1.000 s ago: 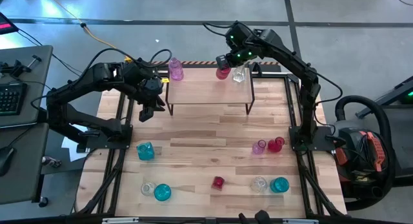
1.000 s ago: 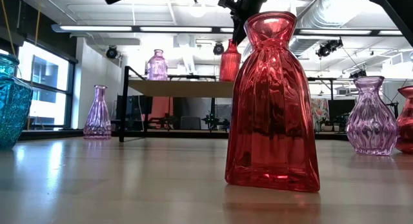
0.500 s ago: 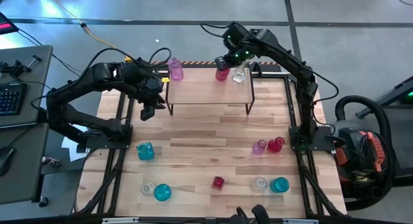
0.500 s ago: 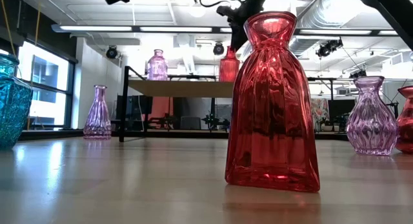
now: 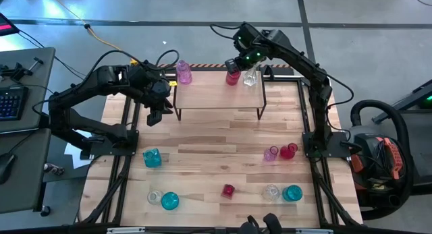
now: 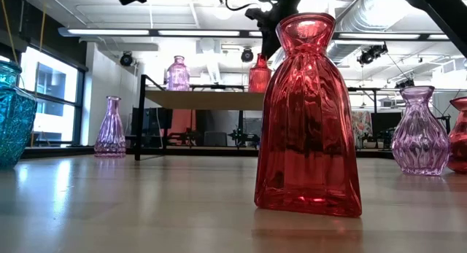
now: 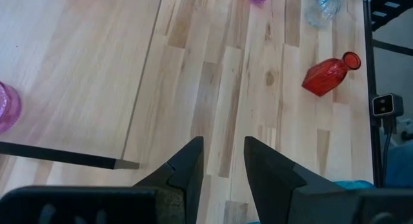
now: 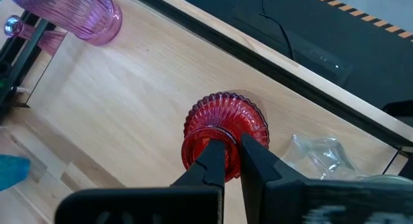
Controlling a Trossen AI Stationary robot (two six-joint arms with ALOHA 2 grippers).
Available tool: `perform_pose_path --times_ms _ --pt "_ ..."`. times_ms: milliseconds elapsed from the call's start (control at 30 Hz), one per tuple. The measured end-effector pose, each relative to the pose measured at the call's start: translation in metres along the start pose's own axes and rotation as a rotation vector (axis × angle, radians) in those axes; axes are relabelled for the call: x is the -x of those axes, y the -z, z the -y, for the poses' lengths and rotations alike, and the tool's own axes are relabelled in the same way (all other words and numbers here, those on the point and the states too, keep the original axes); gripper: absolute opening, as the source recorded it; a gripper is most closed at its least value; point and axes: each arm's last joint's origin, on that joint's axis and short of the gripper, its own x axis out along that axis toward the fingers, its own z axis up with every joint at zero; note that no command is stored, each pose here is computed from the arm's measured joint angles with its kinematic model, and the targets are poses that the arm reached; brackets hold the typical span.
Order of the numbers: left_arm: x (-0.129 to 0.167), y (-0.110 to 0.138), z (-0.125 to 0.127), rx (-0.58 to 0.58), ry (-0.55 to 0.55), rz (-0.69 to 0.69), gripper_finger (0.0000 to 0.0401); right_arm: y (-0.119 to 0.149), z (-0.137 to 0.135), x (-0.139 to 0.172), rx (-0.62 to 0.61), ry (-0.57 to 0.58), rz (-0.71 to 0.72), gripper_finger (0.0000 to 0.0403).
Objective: Sort vases onto shelf
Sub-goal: Put the top right red vase on the shelf
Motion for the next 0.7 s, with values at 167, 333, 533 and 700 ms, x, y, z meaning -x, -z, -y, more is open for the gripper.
perform_pose_path --times_ms 167,333,533,700 --pt "0.0 0.0 0.0 0.0 0.0 0.0 0.0104 0.0001 -0.0001 0.0 0.0 -0.003 -0.002 0.0006" --pt "0.0 0.0 0.0 0.0 0.0 0.0 0.0104 0.0002 -0.0001 0.0001 0.0 -0.003 -0.003 0.0015" --pt "0.0 0.0 0.0 0.0 0.0 0.0 0.0104 0.0002 0.0 0.0 0.0 -0.003 -0.003 0.0018" --pt "0.0 0.0 0.0 0.0 0.0 0.0 0.0104 0.0002 0.0 0.0 0.007 -0.003 -0.003 0.0018"
